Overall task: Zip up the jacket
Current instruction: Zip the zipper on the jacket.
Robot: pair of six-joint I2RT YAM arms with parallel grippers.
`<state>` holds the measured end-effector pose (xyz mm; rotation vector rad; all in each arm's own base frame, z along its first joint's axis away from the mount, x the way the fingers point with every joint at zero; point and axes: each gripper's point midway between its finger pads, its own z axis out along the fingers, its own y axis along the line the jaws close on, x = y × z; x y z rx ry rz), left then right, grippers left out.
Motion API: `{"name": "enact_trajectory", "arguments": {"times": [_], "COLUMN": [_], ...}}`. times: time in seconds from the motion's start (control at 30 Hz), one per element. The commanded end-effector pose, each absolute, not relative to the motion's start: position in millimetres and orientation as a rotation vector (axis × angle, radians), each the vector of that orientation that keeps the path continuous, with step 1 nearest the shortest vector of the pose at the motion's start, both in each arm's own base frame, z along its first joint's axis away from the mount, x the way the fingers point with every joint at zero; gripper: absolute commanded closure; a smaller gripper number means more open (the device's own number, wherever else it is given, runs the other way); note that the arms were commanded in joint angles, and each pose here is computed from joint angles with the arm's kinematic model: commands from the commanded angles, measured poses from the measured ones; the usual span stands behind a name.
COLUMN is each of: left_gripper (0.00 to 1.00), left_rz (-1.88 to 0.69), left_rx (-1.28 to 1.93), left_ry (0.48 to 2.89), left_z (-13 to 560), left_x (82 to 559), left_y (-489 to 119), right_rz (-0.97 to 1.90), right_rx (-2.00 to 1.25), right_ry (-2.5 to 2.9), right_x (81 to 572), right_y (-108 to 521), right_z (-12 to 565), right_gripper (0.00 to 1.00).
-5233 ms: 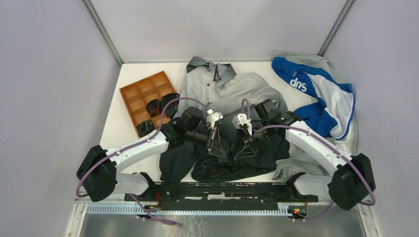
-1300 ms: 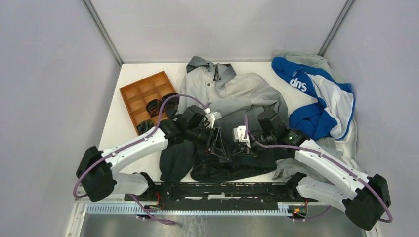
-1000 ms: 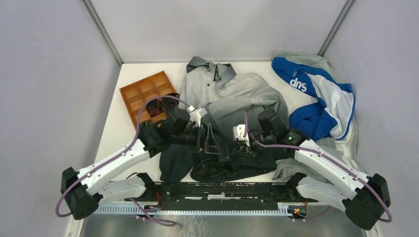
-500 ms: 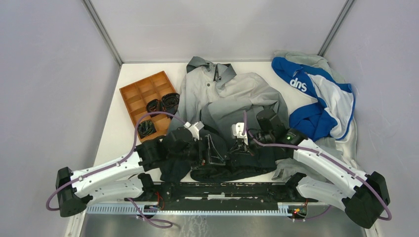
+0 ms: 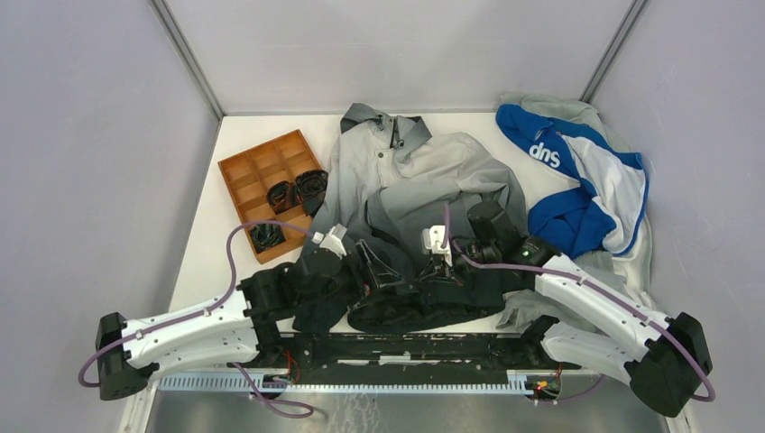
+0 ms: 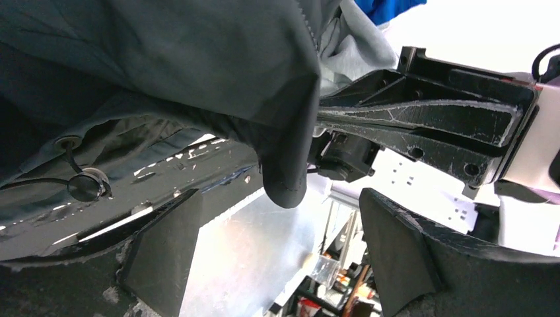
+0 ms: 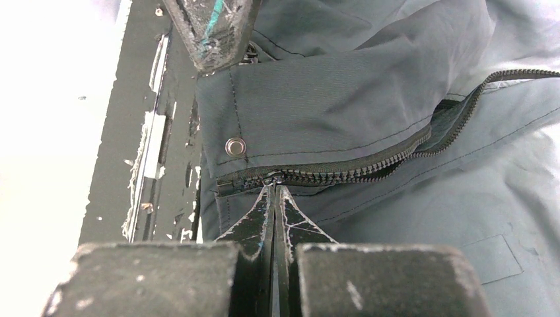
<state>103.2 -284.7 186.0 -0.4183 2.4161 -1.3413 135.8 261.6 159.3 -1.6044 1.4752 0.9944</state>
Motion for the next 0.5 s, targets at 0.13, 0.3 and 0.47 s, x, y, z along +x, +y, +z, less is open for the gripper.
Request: {"name": "enact_trajectory", "arguments": {"times": [0.13, 0.3, 0.47], "left_gripper": [0.03, 0.09, 0.12], "left_rz": [-1.366, -1.368, -1.371], "left_rx": [-0.581, -0.568, -0.544], "left_ry": [2.337, 2.365, 2.379], "left_z": [201, 195, 193], "left_x": [120, 119, 119], "left_y": [-290, -297, -302], "right_rz": [0.975, 0.979, 0.984], "right_rx": [-1.588, -1.591, -1.585], "right_ry": [1.464, 1.465, 1.455], "right_x": [146, 146, 148], "right_y": [269, 271, 275], "right_z": [163, 164, 169], "right_gripper": [1.00, 1.00, 1.00]}}
